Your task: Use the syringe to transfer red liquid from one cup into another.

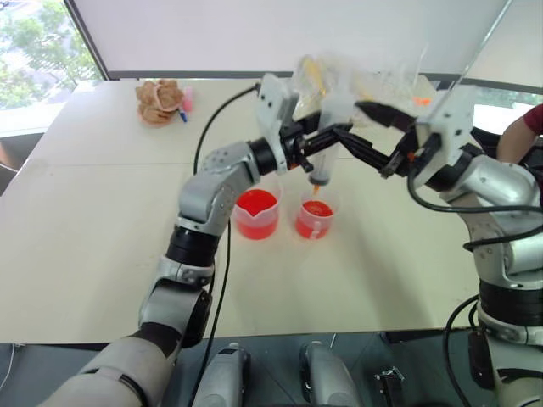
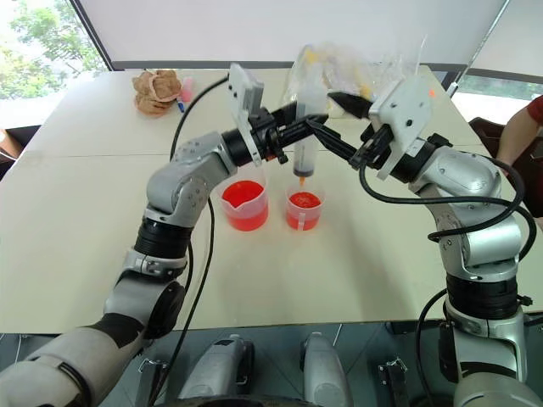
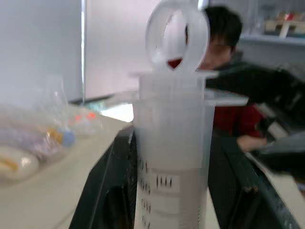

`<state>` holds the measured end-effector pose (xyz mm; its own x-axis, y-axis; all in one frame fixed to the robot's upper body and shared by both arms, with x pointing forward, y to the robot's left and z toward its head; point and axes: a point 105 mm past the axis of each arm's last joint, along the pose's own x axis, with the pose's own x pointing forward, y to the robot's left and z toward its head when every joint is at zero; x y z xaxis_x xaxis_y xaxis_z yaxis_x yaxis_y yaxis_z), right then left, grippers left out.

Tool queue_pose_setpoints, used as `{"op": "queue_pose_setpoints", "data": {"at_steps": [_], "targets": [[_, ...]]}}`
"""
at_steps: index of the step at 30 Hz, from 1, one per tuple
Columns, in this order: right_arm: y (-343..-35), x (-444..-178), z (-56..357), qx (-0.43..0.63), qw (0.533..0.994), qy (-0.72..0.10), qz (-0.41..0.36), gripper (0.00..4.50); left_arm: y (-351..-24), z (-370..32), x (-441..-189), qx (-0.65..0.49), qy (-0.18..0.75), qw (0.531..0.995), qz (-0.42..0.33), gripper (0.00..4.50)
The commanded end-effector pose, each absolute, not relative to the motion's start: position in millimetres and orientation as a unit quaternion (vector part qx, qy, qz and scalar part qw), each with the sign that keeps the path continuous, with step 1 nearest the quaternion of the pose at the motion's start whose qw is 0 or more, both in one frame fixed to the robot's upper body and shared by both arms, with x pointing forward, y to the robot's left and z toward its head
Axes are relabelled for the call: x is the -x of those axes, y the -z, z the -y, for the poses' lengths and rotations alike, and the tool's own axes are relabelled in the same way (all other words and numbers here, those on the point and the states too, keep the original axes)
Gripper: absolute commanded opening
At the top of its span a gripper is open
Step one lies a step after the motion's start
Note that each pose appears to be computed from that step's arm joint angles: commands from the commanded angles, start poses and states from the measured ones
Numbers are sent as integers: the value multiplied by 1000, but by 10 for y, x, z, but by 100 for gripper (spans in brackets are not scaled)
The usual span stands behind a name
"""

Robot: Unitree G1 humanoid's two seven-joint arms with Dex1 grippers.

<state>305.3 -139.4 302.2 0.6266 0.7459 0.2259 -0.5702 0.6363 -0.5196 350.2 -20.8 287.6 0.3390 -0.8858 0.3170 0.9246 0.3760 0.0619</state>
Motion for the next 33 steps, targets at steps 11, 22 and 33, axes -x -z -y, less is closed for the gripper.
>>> {"op": "queue_pose_setpoints", "data": {"at_steps": [11, 22, 33], "targets": [[-3479, -2736, 2046, 86, 913, -314, 248, 279, -3871, -483, -3653, 158, 480, 843, 186, 141], [-3156, -2321, 1206, 101, 803, -576, 116, 279, -2850, -1832, -4074, 12, 218, 944, -246, 141], [-2705, -2286, 973, 106, 768, -631, 39, 279, -1665, -1819, -3900, 81, 158, 884, -433, 141]]}}
